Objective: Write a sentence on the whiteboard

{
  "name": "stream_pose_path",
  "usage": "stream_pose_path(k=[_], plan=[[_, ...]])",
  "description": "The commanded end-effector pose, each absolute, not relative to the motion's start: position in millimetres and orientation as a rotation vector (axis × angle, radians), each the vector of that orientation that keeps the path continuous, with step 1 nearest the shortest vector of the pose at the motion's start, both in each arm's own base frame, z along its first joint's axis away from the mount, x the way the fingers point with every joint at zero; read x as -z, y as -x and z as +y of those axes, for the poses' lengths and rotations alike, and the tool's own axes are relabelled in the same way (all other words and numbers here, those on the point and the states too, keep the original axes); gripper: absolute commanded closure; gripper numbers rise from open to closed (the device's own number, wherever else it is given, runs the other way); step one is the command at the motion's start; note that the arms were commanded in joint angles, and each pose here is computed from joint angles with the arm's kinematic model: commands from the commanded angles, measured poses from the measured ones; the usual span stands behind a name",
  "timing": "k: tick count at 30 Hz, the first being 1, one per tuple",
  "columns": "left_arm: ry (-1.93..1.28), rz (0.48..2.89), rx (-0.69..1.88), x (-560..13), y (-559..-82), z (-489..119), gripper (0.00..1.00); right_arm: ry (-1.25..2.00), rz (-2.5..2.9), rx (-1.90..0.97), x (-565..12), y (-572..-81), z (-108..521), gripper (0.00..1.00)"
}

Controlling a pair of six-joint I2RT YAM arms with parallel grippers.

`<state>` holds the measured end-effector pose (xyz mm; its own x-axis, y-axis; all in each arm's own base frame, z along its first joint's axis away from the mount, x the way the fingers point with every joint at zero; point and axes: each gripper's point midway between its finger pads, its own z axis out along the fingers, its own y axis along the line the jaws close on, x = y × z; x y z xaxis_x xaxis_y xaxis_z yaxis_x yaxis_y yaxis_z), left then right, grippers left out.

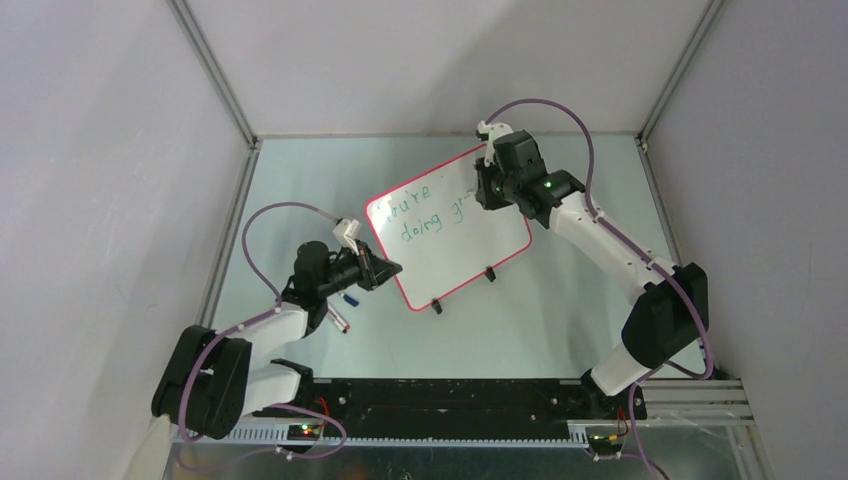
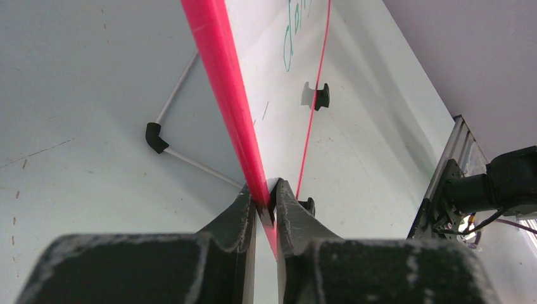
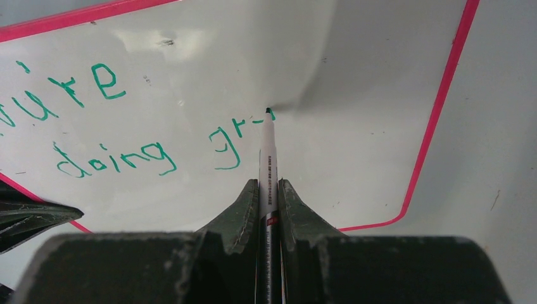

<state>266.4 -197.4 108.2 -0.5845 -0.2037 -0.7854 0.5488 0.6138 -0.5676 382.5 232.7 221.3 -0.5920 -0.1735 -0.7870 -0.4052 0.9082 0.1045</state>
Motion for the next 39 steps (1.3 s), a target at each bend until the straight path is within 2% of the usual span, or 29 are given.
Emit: stream_pose_path(k=[1,39], plan=[[-0.259,1.992,0.880,-87,-281,-178,0.98,0.418,2.149,-0.385,-240,-390,246,1.00],[-0.257,1.991,0.881,-87,-280,-178,0.98,0.435,2.231,-0.354,-208,-363,236,1.00]])
